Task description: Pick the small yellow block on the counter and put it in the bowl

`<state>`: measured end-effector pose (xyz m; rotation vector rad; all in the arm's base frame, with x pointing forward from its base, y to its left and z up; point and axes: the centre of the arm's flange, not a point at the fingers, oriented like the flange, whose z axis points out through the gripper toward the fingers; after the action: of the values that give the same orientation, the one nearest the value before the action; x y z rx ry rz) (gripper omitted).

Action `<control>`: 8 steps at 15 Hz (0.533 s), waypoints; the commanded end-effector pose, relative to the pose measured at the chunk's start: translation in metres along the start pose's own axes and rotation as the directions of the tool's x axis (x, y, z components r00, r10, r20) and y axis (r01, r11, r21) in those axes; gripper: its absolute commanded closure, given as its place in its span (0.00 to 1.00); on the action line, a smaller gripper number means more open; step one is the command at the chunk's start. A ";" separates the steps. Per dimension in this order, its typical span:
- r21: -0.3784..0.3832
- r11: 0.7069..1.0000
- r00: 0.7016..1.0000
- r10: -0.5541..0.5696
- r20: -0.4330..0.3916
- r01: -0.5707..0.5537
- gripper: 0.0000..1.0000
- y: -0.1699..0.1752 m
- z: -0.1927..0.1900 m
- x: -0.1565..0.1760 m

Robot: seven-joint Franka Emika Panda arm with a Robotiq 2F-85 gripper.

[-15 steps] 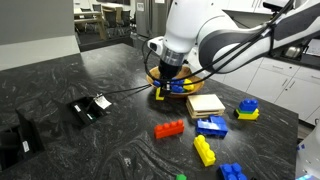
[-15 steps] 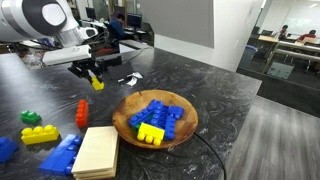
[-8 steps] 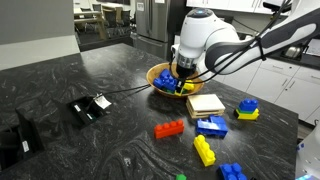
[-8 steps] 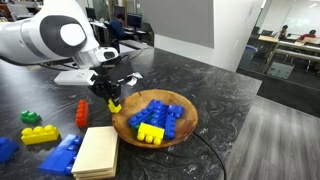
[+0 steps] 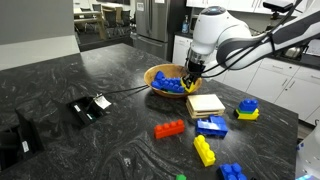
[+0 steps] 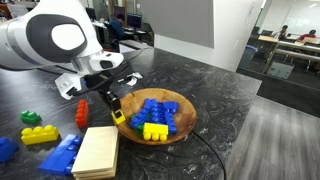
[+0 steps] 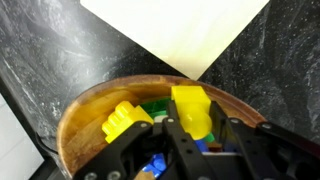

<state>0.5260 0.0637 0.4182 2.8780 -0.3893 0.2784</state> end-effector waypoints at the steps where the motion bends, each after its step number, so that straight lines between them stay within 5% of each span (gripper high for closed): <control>1: -0.010 0.980 0.980 0.201 -0.013 -0.201 0.91 0.002 0.003 -0.004; 7: -0.040 0.948 0.948 0.317 -0.010 -0.317 0.91 0.003 0.004 0.020; 8: -0.030 0.951 0.951 0.307 -0.011 -0.308 0.63 0.001 0.003 0.024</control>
<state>0.5346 0.0554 0.4167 2.7986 -0.8257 0.3292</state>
